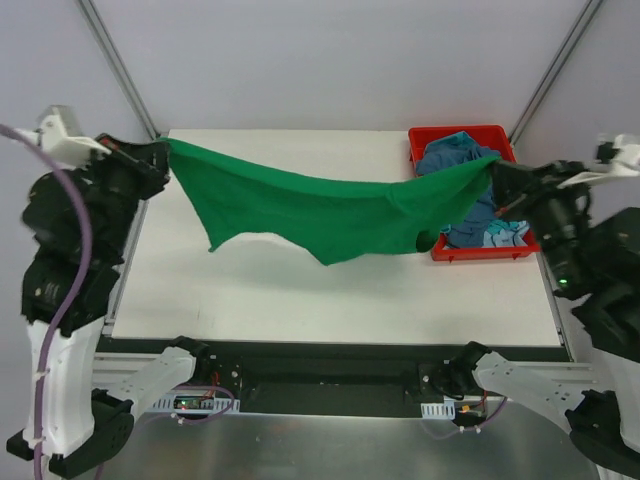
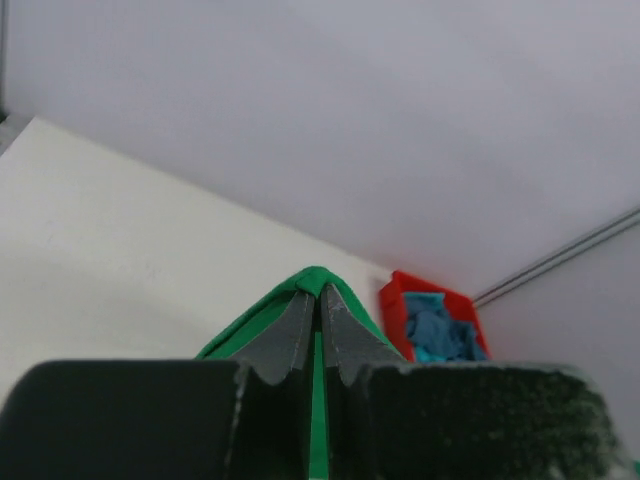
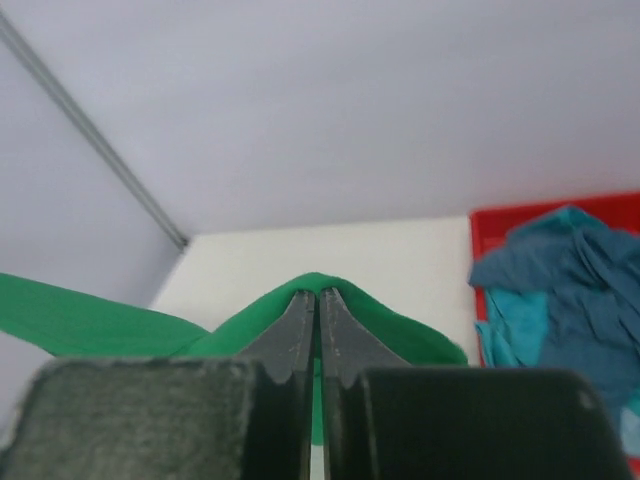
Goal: Fold and stack the t-shirts
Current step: Flatten out the tshirt
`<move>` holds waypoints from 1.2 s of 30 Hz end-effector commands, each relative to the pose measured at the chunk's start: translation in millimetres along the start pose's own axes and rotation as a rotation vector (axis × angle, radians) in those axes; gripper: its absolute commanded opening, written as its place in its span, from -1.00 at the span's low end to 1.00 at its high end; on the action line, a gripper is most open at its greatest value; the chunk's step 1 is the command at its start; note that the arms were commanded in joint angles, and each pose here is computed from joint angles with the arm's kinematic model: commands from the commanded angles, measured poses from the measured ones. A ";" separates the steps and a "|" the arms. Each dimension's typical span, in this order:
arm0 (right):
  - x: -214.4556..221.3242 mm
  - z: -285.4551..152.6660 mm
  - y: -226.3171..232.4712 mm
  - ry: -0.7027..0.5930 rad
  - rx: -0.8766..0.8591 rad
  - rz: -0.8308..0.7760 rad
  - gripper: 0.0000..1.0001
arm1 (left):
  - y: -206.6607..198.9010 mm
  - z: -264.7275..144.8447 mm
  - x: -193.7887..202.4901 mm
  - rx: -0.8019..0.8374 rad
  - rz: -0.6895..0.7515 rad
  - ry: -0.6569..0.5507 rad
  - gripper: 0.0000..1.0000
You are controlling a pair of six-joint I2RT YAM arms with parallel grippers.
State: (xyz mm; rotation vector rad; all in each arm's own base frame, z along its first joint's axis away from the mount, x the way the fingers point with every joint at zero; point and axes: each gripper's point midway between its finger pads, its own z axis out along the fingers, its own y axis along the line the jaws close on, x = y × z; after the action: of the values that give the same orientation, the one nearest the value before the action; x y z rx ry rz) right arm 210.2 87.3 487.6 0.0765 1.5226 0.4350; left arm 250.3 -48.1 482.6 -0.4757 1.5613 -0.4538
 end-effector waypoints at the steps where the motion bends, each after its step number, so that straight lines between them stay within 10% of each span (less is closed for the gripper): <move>1: -85.5 -43.4 42.3 -0.125 -0.265 0.023 -0.99 | -49.3 -51.3 -54.8 0.250 0.009 -0.098 -1.00; 11: -168.1 -97.5 64.2 -0.281 -0.445 0.089 -0.99 | -86.3 -135.9 -129.9 0.464 0.010 -0.296 -1.00; 19: -159.6 -30.1 37.0 -0.287 -0.138 -0.038 -0.99 | -64.0 -55.6 -105.4 0.240 0.044 -0.231 -1.00; 27: -19.2 102.9 -11.6 -0.010 0.184 -0.146 -0.99 | 43.9 105.1 11.0 -0.317 0.236 0.001 -1.00; 36: 250.9 258.9 -53.9 0.467 0.142 -0.021 -0.99 | 191.1 257.3 209.7 -0.554 0.298 0.500 -1.00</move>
State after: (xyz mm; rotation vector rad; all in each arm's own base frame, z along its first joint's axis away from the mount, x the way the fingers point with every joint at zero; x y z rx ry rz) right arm 422.8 136.0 278.4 0.0320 2.0151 0.1312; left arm 454.2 -6.1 239.5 -0.5842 2.1401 0.1002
